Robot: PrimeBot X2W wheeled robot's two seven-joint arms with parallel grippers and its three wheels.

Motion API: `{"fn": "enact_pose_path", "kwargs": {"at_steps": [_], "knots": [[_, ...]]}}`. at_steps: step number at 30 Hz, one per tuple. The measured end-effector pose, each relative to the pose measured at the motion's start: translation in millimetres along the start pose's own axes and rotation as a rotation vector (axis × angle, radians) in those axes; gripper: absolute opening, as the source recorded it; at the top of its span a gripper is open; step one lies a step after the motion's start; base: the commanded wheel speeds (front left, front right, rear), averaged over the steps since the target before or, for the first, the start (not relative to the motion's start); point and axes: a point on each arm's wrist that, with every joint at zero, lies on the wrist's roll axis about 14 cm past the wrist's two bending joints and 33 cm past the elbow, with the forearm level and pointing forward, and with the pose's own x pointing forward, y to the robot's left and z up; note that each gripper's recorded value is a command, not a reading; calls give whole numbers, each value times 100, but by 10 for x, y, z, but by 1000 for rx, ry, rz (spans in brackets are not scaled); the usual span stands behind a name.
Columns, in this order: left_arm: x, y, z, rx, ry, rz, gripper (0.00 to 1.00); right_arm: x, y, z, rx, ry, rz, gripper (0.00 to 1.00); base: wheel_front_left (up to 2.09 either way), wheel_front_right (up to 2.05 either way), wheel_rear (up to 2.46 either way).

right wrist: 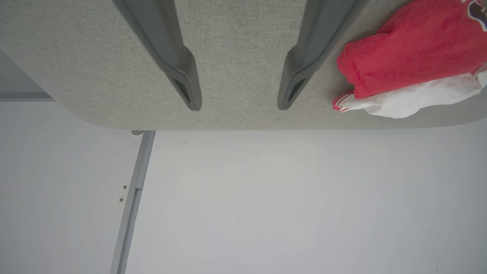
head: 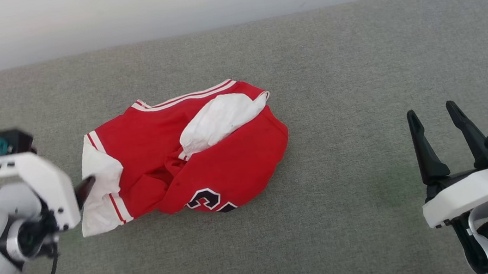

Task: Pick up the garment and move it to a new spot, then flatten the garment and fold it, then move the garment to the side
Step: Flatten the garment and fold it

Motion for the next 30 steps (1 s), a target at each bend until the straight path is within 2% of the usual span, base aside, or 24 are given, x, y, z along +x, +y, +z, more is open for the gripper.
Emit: {"fn": "enact_pose_path", "kwargs": {"at_steps": [5,12,20,30], "knots": [[-51,-265,309,90,-44,-54,100,0,-6,30,1,-8,-2,100,0,0,0],[21,-476,364,197,33,-80,100,15,-19,18,9,-6,-7,100,0,0,0],[141,-963,484,266,74,-190,100,8,-67,42,6,-15,-20,100,0,0,0],[222,-1449,232,341,190,-289,100,-68,-150,54,8,-16,-45,100,0,0,0]]}}
